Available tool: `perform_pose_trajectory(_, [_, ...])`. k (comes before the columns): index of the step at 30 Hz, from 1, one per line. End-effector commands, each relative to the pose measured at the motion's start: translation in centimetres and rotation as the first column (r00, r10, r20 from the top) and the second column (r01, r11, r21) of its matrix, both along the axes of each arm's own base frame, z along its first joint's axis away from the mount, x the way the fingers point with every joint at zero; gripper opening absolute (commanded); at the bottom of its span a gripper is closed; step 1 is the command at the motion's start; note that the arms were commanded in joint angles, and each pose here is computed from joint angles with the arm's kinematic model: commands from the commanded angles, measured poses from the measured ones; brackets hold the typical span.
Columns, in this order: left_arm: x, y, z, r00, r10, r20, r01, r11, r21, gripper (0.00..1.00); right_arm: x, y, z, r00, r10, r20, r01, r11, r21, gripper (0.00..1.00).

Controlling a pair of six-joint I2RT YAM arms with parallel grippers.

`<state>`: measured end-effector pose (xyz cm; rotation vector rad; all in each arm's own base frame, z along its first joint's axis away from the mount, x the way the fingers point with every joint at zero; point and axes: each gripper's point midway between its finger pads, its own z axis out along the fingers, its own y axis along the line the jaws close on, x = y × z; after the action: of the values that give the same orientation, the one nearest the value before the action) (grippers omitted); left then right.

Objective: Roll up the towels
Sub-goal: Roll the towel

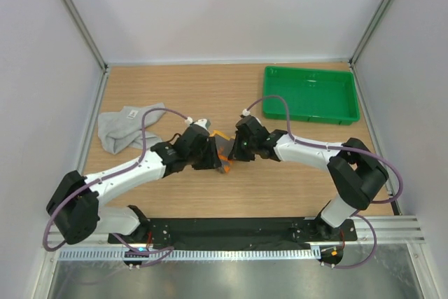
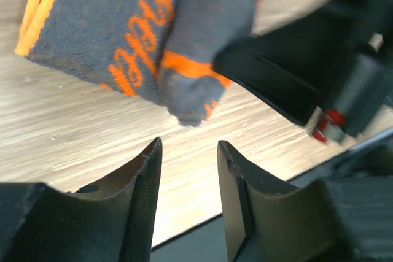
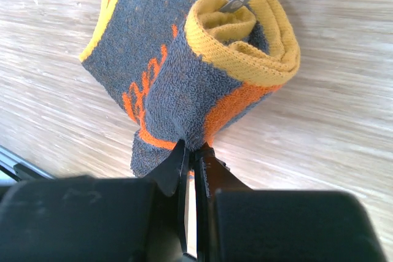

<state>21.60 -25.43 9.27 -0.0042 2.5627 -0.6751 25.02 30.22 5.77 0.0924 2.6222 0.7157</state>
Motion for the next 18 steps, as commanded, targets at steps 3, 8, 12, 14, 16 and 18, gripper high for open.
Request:
perform_pose_trajectory(3, [0.9, 1.4, 2.0, 0.956, -0.058, 0.287, -0.020, 0.965, 0.263, 0.44, -0.5, 0.3, 0.8, 0.999, 0.025, -0.039, -0.027, 0.997, -0.073, 0.01])
perform_pose_trajectory(8, [0.8, -0.6, 1.5, 0.934, -0.124, 0.334, 0.019, 0.954, 0.300, 0.45, -0.6, 0.6, 1.2, 0.998, 0.020, -0.054, -0.023, 0.998, -0.059, 0.01])
perform_pose_trajectory(12, [1.2, -1.0, 0.0, 0.925, -0.158, 0.345, 0.032, 0.939, 0.343, 0.45, -0.9, 0.8, 1.4, 0.998, 0.027, -0.054, -0.030, 0.999, -0.041, 0.01])
perform_pose_trajectory(14, [1.5, -1.9, 0.1, 0.916, -0.160, 0.369, 0.043, 0.951, 0.306, 0.46, -0.9, 0.9, 1.6, 0.998, 0.027, -0.053, -0.029, 0.999, -0.028, 0.01])
perform_pose_trajectory(16, [1.2, -2.4, -0.6, 0.920, -0.172, 0.353, 0.066, 0.954, 0.293, 0.47, -1.1, 0.9, 1.7, 0.998, 0.029, -0.056, -0.031, 0.999, -0.023, 0.01])
perform_pose_trajectory(18, [1.3, -3.0, -1.0, 0.923, -0.171, 0.346, 0.073, 0.958, 0.278, 0.47, -1.2, 0.9, 1.9, 0.998, 0.029, -0.055, -0.030, 0.999, -0.015, 0.01])
